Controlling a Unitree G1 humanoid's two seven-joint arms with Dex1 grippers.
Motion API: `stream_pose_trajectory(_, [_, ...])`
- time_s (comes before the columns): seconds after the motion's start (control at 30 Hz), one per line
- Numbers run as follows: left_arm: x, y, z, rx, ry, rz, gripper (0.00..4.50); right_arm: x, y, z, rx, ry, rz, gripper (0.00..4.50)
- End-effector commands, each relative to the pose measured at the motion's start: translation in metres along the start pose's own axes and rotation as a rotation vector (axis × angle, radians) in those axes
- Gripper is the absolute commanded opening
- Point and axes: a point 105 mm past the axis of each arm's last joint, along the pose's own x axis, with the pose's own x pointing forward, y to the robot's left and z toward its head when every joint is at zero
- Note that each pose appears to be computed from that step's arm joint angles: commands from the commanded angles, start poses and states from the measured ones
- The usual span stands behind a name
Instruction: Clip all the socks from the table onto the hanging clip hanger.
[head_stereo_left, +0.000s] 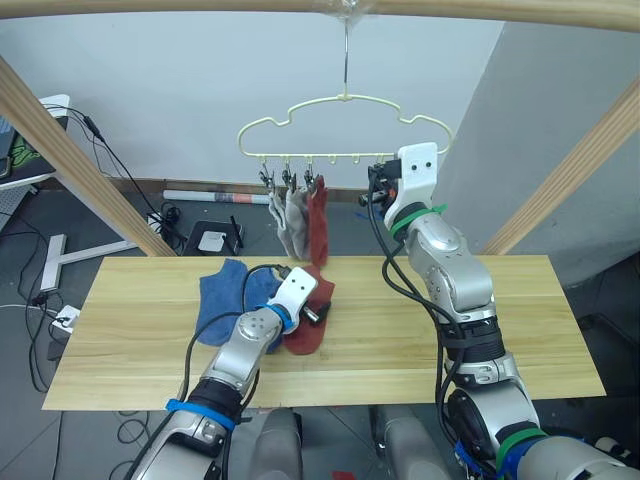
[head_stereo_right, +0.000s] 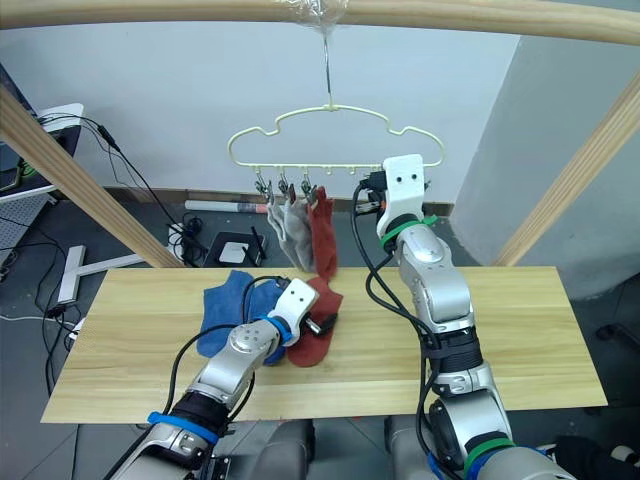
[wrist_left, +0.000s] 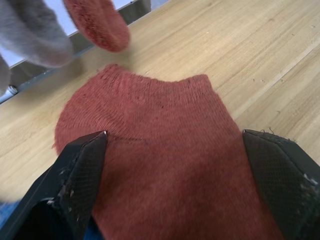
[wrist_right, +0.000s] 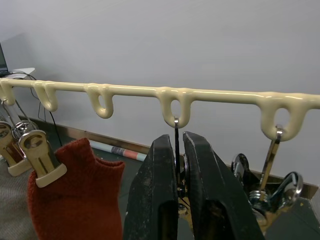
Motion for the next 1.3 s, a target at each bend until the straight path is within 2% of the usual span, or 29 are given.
stream_pose_trajectory(0.03, [0.000,-0.017,-0.018,0.004,0.062,-0.076,3.91,-0.003,-0.003,0.006,0.012,-0.019,-0.017,0.00])
stream_pose_trajectory(0.27, [-0.007,-0.042,-0.026,0.082,0.047,-0.158,1.82,-0.006,-0.009,0.004,0.009,-0.005,-0.016,0.00])
stream_pose_trajectory(0.47, [-0.009,-0.054,-0.022,0.075,0.008,-0.184,0.07,-0.006,-0.031,0.000,0.113,0.036,-0.054,0.00])
stream_pose_trajectory(0.53, [-0.009,-0.055,-0.016,0.077,-0.024,-0.188,0.01,-0.008,-0.035,0.000,0.139,0.048,-0.054,0.00])
stream_pose_trajectory(0.6, [-0.010,-0.058,0.006,0.023,-0.133,-0.198,0.01,-0.011,-0.047,-0.001,0.250,0.092,-0.070,0.00])
stream_pose_trajectory(0.67, [-0.017,-0.061,0.047,-0.042,-0.314,-0.222,0.01,-0.015,-0.064,-0.003,0.417,0.170,-0.096,0.00])
stream_pose_trajectory(0.73, [-0.026,-0.058,0.079,0.027,-0.439,-0.206,0.01,-0.018,-0.073,-0.003,0.547,0.233,-0.116,0.00])
stream_pose_trajectory(0.83, [-0.031,-0.058,0.098,0.118,-0.517,-0.191,0.01,-0.020,-0.073,0.000,0.600,0.279,-0.107,0.00])
stream_pose_trajectory(0.9, [-0.033,-0.054,0.124,0.232,-0.603,-0.141,0.01,-0.021,-0.067,0.005,0.624,0.311,-0.075,0.00])
stream_pose_trajectory(0.97, [-0.031,-0.054,0.140,0.282,-0.642,-0.118,0.01,-0.022,-0.063,0.006,0.636,0.337,-0.058,0.00])
stream_pose_trajectory(1.3, [-0.027,-0.048,0.165,0.340,-0.723,-0.035,0.01,-0.029,-0.058,0.007,0.652,0.380,-0.056,0.00])
